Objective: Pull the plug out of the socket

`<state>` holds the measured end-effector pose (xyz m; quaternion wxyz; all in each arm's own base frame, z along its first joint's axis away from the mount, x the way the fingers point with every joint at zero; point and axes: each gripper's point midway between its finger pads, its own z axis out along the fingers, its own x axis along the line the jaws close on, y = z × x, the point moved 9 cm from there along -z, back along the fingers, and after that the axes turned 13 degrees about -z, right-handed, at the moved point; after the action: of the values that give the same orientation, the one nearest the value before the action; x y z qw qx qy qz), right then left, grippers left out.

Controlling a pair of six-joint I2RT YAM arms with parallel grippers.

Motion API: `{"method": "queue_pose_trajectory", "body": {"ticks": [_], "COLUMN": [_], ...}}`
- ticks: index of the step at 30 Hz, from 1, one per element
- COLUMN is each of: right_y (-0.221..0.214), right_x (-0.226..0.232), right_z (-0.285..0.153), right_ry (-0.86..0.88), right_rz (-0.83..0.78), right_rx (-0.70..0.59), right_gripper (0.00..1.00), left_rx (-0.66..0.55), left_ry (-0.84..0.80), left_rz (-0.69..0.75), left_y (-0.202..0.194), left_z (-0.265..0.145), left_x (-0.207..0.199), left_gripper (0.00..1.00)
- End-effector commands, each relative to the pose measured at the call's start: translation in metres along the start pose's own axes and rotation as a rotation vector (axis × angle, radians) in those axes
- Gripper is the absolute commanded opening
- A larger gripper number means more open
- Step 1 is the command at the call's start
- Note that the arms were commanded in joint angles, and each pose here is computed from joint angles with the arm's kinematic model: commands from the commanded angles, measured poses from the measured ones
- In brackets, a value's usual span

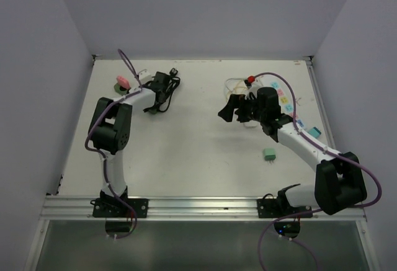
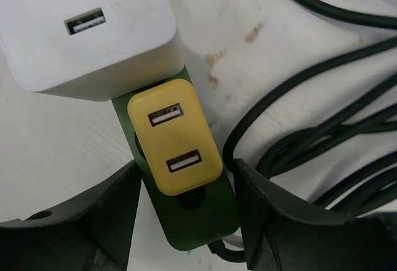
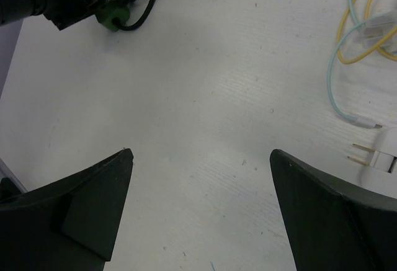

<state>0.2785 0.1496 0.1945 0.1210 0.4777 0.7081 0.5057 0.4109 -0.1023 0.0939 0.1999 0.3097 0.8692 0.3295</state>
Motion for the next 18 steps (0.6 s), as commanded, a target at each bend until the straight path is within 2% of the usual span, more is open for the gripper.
{"method": "queue_pose_trajectory", "body": {"ticks": [1,6,14,18], "right_y": [0.013,0.014,0.009,0.001], "right_x": [0.001,0.002,0.004,0.001], "right_z": [-0.005,-0.009,-0.008,-0.002], "right_ry": [-0.021,-0.025,-0.006,-0.005], "right_rz": [-0.034,-0.036,-0.021,-0.007], "right_rx": [-0.048,-0.059,-0.066,-0.029], "right_gripper": [0.96,0.96,0.95,0.94], "left_rx": [0.07,0.213,0.343,0.417], "left_ry": [-0.124,-0.254,-0.412,-0.481], "left_rz": [0.23,0.392,0.622,0.654], "left_y": [-0.031,-0.08,-0.146,-0.166], "left_z": [-0.052,-0.099,-0.171,-0.192], "left_x": [0.002,0.035,0.103,0.131], "left_gripper": [0.17,0.13,0.16,0.17]}}
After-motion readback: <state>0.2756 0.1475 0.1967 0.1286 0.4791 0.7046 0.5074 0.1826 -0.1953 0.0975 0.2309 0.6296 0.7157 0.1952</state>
